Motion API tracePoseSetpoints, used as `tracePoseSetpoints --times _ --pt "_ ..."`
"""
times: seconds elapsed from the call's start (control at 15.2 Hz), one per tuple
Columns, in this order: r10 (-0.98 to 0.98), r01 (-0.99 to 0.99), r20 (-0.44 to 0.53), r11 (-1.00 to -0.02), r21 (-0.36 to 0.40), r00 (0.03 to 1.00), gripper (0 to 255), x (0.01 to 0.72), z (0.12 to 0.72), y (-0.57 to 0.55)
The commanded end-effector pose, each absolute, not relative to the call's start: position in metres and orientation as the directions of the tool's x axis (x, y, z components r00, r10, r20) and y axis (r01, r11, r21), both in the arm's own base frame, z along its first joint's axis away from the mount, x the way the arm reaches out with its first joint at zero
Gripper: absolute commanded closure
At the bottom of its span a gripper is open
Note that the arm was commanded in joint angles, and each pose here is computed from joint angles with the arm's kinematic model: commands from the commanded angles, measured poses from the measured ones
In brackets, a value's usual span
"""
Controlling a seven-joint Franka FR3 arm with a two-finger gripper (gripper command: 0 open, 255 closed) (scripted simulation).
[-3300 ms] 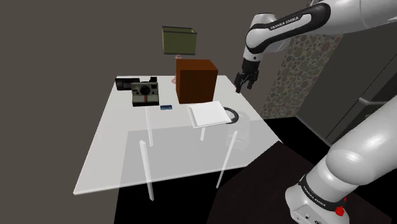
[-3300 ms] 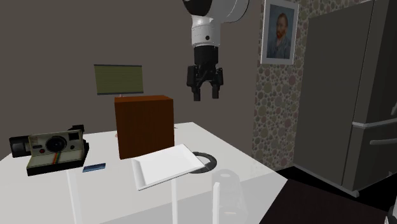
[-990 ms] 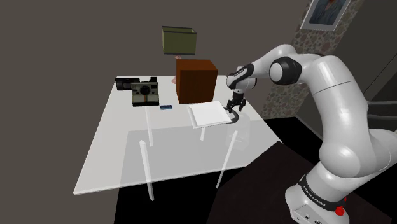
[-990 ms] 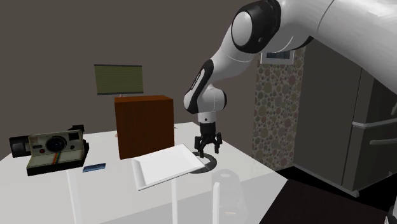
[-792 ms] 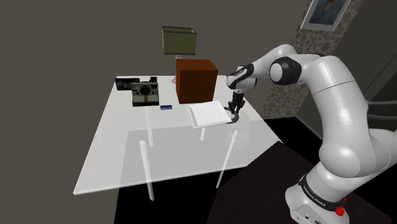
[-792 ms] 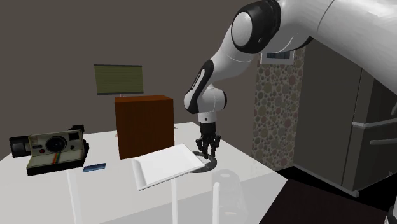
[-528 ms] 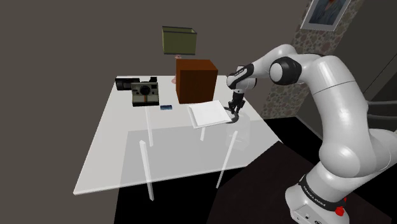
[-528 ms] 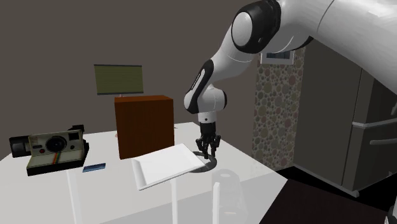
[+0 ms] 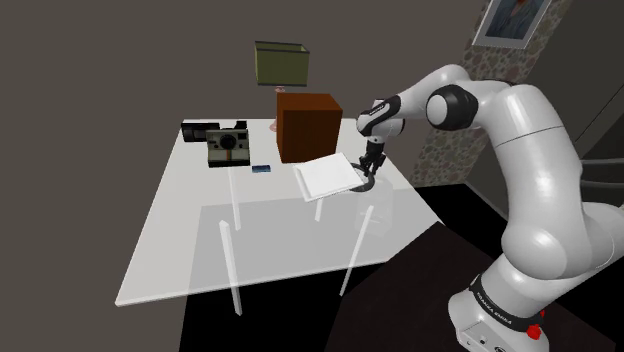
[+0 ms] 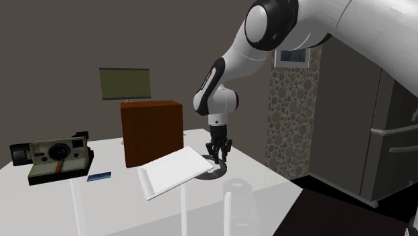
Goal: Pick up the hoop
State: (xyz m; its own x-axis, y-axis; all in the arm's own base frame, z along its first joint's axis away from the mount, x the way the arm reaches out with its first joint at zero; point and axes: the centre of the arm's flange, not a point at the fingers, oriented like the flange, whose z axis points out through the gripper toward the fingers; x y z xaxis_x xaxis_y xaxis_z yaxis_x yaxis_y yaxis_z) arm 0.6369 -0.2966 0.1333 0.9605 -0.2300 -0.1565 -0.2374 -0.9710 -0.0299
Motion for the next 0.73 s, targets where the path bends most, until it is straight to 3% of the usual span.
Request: tracePoseSetpoints --times 0.0,0.66 --pt "-0.23 -0.237 -0.156 -0.971 -0.03 0.961 255 0.637 0.145 -0.297" --pt "-0.23 -0.237 -0.156 -0.971 -0.03 0.961 255 0.637 0.193 -0.297"
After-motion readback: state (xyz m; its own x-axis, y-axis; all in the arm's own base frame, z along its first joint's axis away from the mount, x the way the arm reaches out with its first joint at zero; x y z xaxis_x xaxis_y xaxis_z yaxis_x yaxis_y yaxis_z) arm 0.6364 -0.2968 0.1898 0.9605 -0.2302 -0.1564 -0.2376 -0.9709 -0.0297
